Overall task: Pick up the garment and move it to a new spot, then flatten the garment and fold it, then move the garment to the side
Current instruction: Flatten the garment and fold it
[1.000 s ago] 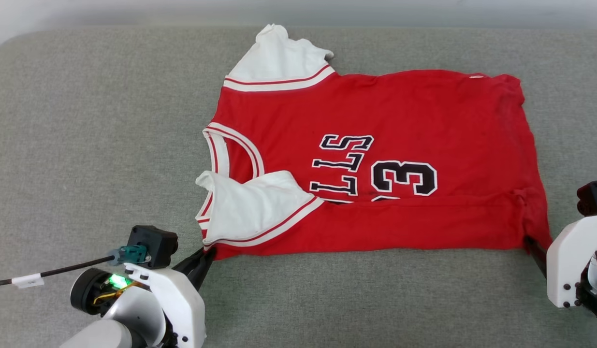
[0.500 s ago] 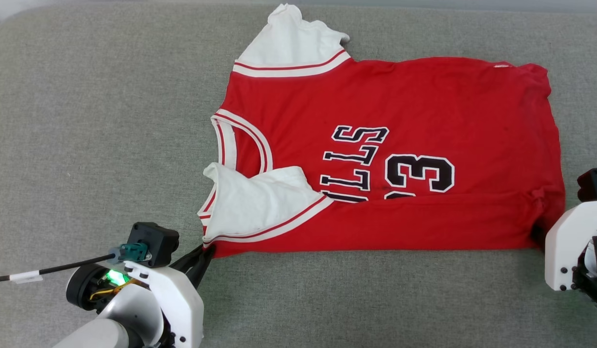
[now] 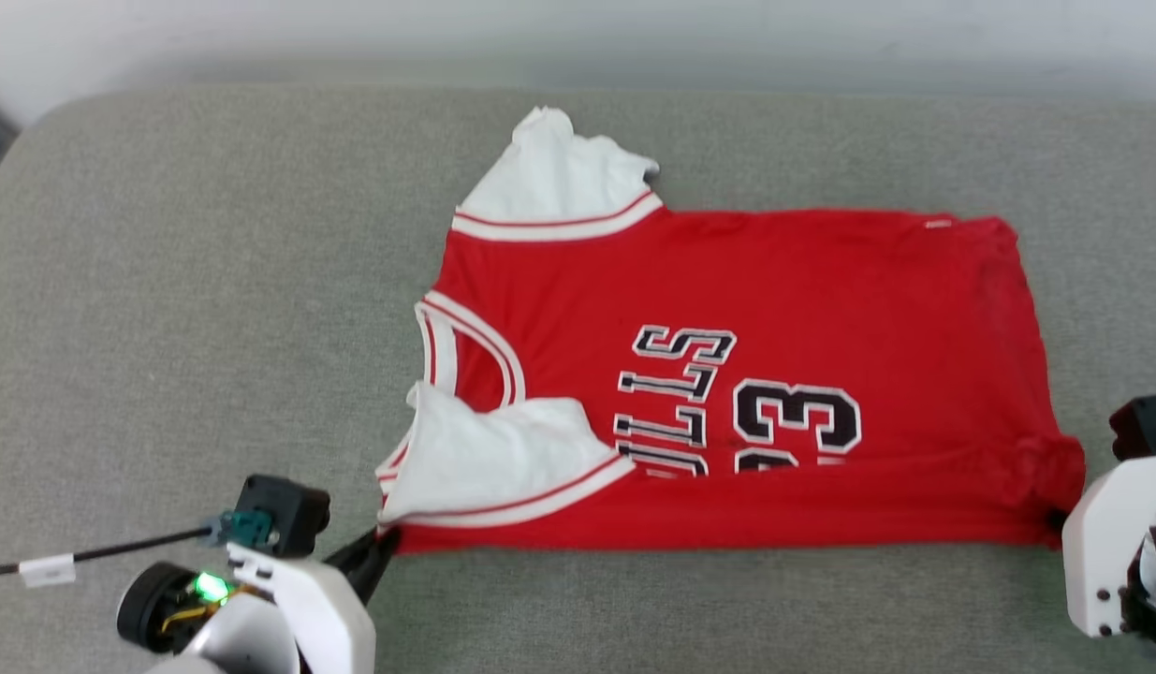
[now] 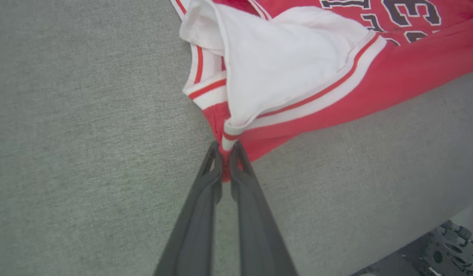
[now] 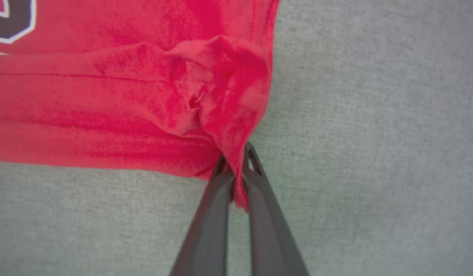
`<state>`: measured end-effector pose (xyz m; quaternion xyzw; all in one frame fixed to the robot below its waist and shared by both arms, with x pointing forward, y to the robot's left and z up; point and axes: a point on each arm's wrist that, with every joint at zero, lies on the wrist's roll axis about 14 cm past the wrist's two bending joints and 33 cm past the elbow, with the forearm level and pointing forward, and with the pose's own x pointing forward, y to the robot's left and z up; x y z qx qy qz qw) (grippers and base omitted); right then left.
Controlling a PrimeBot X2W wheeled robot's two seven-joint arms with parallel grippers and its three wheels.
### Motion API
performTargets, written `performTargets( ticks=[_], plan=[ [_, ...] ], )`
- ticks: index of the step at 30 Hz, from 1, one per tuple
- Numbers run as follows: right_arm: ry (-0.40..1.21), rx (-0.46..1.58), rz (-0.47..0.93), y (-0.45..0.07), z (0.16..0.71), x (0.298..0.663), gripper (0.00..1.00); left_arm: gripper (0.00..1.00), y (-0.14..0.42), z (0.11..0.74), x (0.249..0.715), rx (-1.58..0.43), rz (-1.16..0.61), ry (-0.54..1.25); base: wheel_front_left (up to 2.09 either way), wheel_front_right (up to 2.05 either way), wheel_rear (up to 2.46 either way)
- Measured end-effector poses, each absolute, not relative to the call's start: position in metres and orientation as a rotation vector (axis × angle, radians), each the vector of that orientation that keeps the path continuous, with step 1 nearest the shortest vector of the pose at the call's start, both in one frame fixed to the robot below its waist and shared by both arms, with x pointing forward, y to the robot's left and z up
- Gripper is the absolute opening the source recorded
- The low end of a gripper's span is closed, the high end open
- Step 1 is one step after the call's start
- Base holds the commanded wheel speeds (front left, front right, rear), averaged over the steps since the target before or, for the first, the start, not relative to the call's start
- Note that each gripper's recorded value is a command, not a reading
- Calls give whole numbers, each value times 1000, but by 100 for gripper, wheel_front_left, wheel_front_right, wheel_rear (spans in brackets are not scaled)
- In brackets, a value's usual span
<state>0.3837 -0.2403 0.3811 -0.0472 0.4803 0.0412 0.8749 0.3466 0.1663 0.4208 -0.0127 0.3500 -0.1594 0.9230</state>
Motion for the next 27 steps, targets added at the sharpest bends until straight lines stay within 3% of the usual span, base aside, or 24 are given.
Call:
performTargets(
  ticks=[9, 18, 19, 20, 21, 27],
  plan=[
    [1049, -121, 48, -260, 391, 333, 0, 0, 163, 410, 303, -33, -354, 796, 0, 0, 0],
    [1091, -76, 45, -254, 380, 315, 1, 0, 150, 389, 284, -86, -394, 874, 0, 0, 0],
    [1097, -71, 47, -252, 378, 313, 21, 26, 152, 386, 282, -77, -396, 886, 0, 0, 0],
    [1098, -73, 49, -252, 377, 312, 95, 69, 152, 383, 281, -76, -398, 893, 0, 0, 0],
    [1090, -82, 44, -253, 377, 314, 100, 100, 152, 381, 281, -78, -395, 897, 0, 0, 0],
    [949, -87, 45, -252, 395, 339, 100, 100, 154, 396, 308, -89, -372, 739, 0, 0, 0]
  ],
)
